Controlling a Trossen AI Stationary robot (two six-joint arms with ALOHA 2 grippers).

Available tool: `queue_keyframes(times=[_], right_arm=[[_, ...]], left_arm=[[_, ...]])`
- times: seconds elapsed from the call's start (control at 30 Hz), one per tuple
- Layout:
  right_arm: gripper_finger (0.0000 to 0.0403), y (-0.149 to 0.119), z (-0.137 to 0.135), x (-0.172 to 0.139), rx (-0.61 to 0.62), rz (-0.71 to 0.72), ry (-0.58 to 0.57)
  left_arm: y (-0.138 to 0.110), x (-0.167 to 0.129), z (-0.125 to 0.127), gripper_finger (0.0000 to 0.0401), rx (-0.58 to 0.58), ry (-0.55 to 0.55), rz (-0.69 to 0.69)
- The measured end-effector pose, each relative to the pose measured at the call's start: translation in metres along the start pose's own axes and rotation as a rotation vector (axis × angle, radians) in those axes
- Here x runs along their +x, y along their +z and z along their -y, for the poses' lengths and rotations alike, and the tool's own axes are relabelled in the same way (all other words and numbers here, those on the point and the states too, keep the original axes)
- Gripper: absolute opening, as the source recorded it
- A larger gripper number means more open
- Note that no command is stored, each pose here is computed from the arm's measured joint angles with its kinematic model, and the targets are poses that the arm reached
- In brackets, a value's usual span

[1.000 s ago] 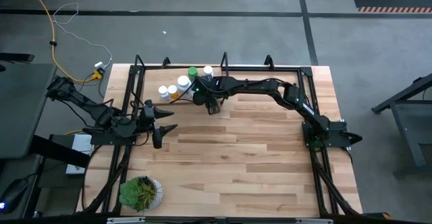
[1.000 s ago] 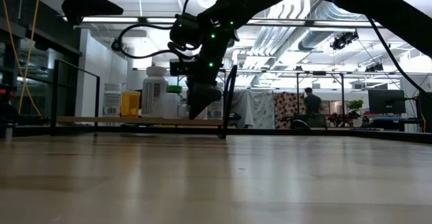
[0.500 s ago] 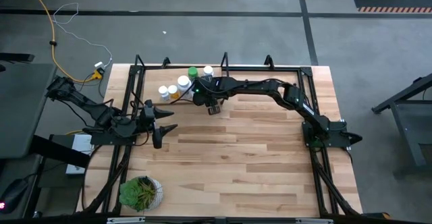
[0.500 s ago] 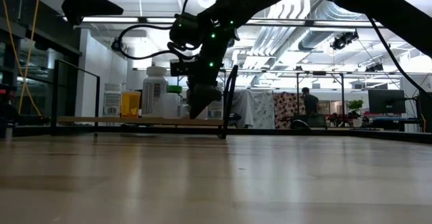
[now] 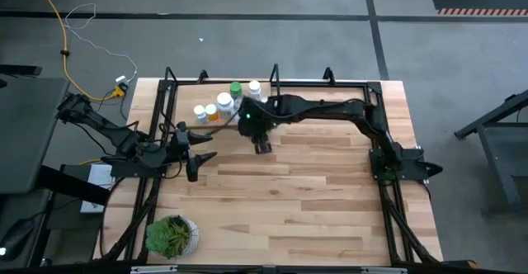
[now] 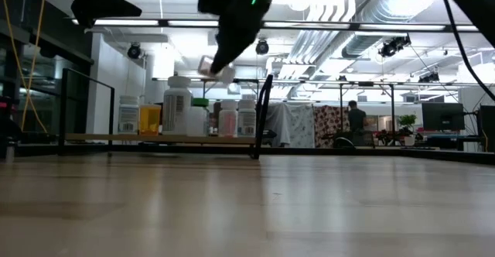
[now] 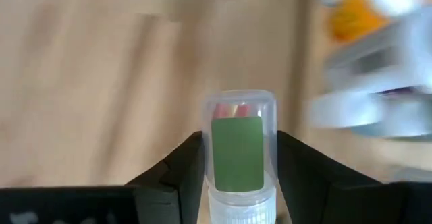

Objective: Pick and place medicine bottles onto shelf by color
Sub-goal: Adjust the small green pill bottle on the shelf

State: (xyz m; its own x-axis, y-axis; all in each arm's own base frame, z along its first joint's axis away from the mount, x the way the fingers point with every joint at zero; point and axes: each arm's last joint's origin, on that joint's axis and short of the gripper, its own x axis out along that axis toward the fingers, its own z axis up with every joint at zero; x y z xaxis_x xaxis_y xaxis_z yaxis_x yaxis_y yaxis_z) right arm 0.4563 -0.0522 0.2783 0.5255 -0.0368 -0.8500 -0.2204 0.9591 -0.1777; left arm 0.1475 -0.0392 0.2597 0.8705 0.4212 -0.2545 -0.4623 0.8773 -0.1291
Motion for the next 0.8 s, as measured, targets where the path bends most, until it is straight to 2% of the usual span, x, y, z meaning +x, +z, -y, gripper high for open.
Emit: queue_keyframes(times=[0.13, 0.33, 0.47, 0.57, 0.67, 0.8], right_arm=[[0.0149, -0.003, -0.028, -0.011, 0.035, -0.1, 0.098], [0.0149, -0.003, -0.065, -0.008, 0.055, -0.16, 0.186], [0.0149, -0.024, -0.088, -0.002, 0.085, -0.218, 0.23], [0.0149, -0.056, -0.101, 0.001, 0.145, -0.216, 0.232], [0.0149, -0.087, -0.11, 0.003, 0.23, -0.088, 0.208], [0.0149, -0.107, -0.124, -0.001, 0.253, 0.299, 0.142]], left_arm=[[0.0, 0.0, 0.001, 0.0257, 0.0, -0.022, -0.01], [-0.001, -0.001, 0.003, 0.0257, -0.006, -0.054, -0.021], [-0.002, -0.003, 0.005, 0.0257, 0.001, -0.065, -0.02], [-0.002, -0.005, 0.005, 0.0257, 0.006, -0.045, -0.005], [-0.001, -0.005, 0.007, 0.0257, 0.011, 0.014, 0.04], [-0.01, 0.007, 0.011, 0.0257, 0.033, 0.04, 0.166]])
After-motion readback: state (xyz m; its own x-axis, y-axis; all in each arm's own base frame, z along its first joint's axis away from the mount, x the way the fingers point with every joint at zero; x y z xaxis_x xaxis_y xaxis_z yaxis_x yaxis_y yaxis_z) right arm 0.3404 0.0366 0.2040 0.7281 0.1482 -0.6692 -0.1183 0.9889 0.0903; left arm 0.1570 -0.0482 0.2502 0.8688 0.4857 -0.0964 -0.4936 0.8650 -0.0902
